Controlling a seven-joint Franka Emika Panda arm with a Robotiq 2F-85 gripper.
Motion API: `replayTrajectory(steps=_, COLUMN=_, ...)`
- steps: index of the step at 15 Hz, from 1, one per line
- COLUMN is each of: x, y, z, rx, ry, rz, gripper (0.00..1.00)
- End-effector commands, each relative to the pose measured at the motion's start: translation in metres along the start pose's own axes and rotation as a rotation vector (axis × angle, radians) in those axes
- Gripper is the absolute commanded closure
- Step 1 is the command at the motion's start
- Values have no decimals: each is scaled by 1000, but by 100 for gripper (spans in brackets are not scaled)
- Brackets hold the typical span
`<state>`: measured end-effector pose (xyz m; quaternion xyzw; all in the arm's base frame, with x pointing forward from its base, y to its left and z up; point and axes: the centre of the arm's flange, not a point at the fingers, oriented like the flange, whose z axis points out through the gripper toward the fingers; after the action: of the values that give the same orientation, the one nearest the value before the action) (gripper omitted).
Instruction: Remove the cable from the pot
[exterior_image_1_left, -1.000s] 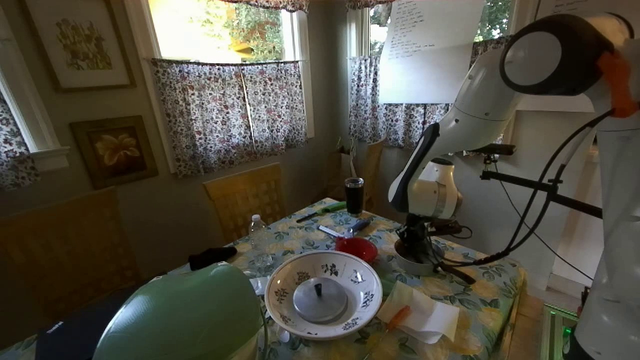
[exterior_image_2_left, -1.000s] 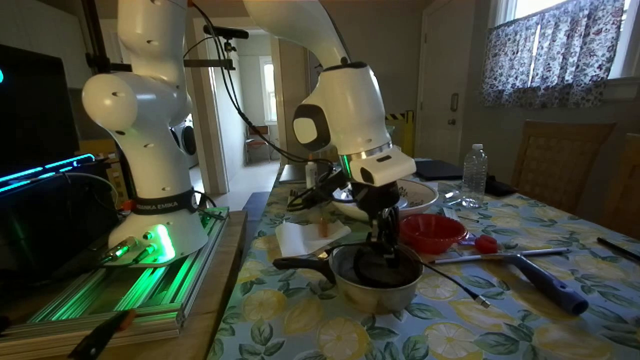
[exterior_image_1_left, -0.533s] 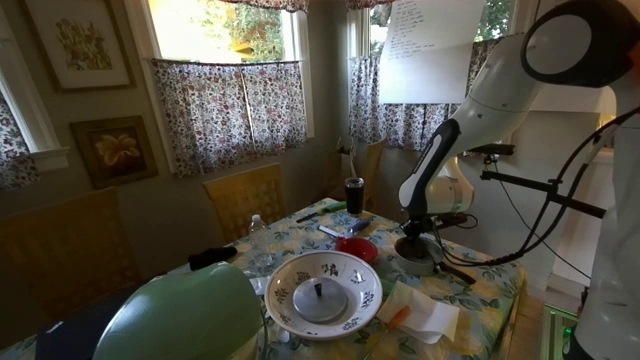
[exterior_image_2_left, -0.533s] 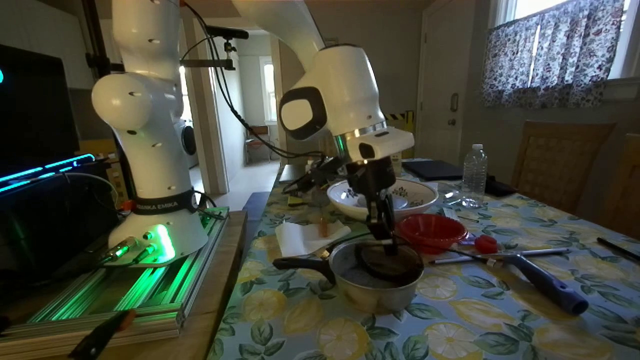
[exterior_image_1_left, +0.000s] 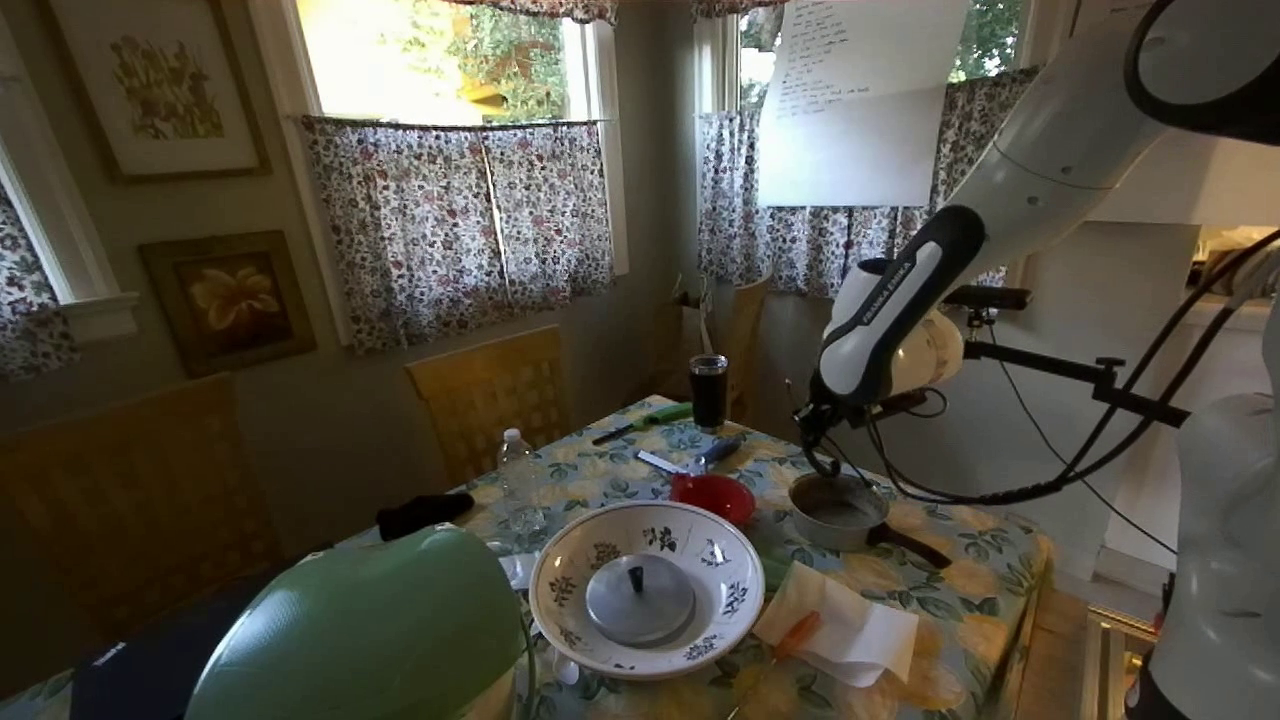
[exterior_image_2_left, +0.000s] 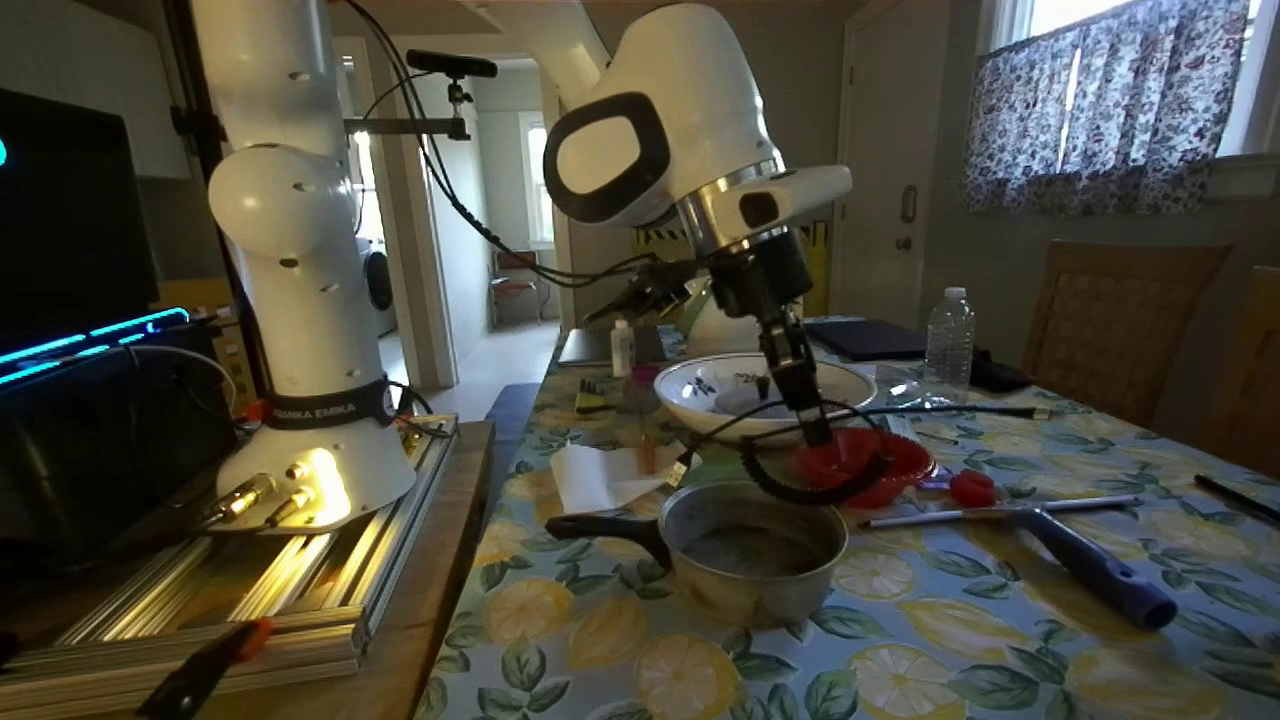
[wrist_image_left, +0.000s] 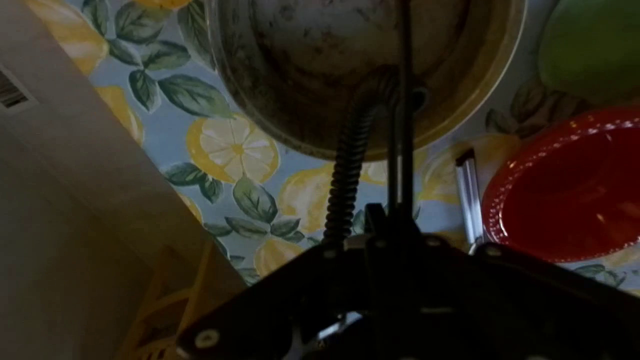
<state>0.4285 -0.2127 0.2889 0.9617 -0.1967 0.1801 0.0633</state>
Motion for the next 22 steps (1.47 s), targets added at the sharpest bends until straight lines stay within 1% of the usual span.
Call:
replayTrajectory(steps=1, x=32, y=-19, z=-53, rx=-17, ry=19, rz=-91, gripper=99)
replayTrajectory(steps=4, x=67, y=-34, z=-64, rx=-43, ry=31, rz=-199, gripper=99)
replayTrajectory(steps=5, x=78, y=-42, z=-68, rx=-59, ry=47, rz=-244, gripper=99)
replayTrajectory(steps=8, x=100, y=-69, z=-78, rx=-84, ry=46, rz=-336, gripper=99)
replayTrajectory(steps=9, x=88, y=-52, z=-64, rx=-60, ry=56, rz=-287, gripper=95)
replayTrajectory(steps=11, x=96, y=-67, z=-71, rx=-63, ry=56, rz=-318, gripper=95)
replayTrajectory(steps=12, x=97, y=-68, z=-72, rx=-63, ry=57, rz=-321, gripper=95)
replayTrajectory(steps=15, x=97, y=-67, z=-72, rx=-65, ry=56, rz=-320, gripper=95)
replayTrajectory(steps=16, x=97, y=-67, z=-72, rx=-65, ry=56, rz=-320, gripper=99)
replayTrajectory(steps=17, x=98, y=-66, z=-70, rx=-70, ry=52, rz=-327, gripper=99)
replayTrajectory(steps=19, x=118, y=-66, z=-55, rx=-121, ry=70, rz=-343, gripper=99)
replayTrajectory(steps=20, x=129, y=-66, z=-47, rx=-159, ry=76, rz=-345, gripper=99)
replayTrajectory(steps=22, x=161, y=-66, z=-28, rx=-204, ry=73, rz=-379, gripper=99)
